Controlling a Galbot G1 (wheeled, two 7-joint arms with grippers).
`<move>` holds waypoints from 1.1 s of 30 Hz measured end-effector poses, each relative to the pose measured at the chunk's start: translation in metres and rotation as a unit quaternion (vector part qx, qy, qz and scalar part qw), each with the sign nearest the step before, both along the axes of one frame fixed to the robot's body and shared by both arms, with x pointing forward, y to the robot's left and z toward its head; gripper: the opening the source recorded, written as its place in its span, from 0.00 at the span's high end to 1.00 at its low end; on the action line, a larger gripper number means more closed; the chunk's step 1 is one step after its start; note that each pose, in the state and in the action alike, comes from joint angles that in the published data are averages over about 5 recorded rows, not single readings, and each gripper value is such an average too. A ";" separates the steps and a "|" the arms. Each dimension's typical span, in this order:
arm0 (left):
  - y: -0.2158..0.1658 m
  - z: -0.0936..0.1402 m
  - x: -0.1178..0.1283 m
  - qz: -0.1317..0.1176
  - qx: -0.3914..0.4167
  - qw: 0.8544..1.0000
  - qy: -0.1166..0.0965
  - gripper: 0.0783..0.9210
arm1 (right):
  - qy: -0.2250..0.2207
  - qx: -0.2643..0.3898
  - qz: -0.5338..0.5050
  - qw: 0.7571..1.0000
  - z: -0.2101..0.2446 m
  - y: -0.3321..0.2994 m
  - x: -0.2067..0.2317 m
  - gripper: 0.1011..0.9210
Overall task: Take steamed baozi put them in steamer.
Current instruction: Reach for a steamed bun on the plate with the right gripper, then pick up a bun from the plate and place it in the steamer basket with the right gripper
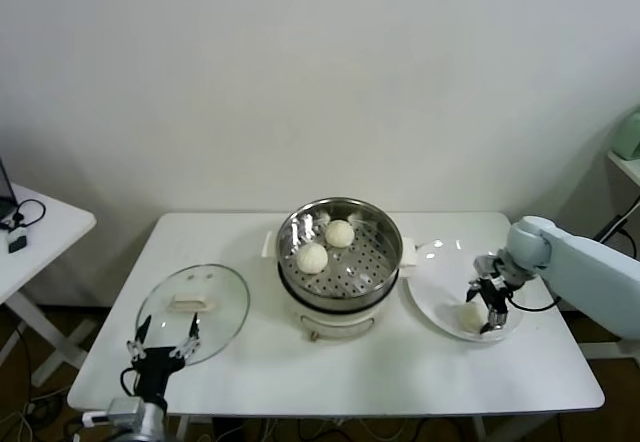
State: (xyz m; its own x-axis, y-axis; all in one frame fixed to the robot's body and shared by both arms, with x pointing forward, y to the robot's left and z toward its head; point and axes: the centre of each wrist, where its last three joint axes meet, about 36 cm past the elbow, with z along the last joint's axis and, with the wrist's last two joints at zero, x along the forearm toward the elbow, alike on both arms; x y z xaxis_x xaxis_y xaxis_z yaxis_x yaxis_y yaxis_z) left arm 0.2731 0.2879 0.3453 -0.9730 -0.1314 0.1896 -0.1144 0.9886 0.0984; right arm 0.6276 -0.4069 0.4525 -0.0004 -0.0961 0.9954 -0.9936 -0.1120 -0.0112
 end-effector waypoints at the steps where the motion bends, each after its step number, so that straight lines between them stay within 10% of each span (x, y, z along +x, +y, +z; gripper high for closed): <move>1: 0.000 0.000 0.000 0.000 0.000 1.000 0.000 0.12 | 0.000 0.000 0.000 1.000 0.000 0.000 0.000 0.29; 21: -0.005 0.001 0.002 -0.006 -0.001 1.000 -0.001 0.12 | -0.051 -0.011 0.117 0.992 0.081 0.024 0.010 0.30; 33: -0.011 0.005 0.001 -0.014 0.003 1.000 0.001 0.12 | -0.160 -0.086 0.415 0.891 0.217 0.133 -0.002 0.30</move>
